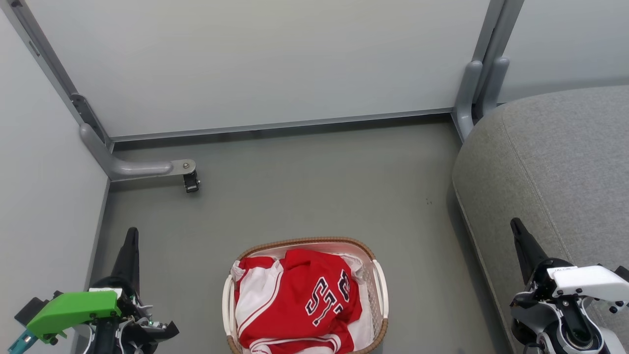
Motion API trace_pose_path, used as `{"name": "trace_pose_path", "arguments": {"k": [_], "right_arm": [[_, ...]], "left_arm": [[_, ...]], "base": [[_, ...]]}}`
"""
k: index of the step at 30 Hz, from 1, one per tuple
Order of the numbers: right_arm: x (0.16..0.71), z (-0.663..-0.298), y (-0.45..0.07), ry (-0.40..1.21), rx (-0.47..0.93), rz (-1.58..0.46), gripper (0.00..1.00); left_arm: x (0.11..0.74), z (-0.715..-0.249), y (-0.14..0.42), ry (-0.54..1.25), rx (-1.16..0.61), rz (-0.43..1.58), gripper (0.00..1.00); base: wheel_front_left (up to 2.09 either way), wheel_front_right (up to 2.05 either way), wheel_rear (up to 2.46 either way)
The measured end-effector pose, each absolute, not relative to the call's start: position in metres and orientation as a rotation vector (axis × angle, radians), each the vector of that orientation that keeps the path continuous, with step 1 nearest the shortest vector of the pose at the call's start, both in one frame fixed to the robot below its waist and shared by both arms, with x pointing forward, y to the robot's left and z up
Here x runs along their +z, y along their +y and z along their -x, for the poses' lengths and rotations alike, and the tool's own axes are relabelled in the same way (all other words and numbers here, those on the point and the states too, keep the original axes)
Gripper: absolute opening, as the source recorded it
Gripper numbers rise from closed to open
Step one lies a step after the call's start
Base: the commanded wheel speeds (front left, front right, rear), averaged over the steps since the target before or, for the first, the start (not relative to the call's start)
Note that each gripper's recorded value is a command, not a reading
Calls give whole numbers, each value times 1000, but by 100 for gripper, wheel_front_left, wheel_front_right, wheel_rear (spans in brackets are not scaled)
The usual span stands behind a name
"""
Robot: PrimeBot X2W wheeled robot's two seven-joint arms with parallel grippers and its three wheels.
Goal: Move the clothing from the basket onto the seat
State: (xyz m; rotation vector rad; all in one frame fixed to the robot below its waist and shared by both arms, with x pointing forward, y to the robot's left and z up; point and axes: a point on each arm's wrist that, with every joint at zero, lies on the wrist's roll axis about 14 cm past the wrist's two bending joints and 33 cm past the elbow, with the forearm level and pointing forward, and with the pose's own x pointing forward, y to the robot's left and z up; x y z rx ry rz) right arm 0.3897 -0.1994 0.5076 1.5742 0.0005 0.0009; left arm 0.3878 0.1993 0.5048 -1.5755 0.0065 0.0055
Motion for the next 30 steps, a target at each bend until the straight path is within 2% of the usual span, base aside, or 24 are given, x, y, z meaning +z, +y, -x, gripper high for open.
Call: {"name": "trace_pose_path", "arguments": {"k": [2, 3, 12, 30], "right_arm": [[508, -390, -199, 0, 1, -1574, 0], [506, -389, -199, 5, -4, -1577, 100], [487, -383, -194, 50, -49, -1566, 100], [491, -390, -195, 43, -47, -1251, 100]], "left_arm": [[505, -388, 199, 6, 5, 1575, 0], [502, -387, 199, 12, 12, 1577, 100], [475, -376, 199, 62, 91, 1568, 100], [471, -377, 200, 80, 100, 1195, 100]], "base": [[0, 0, 0], [0, 0, 0], [0, 0, 0], [0, 0, 0]]}}
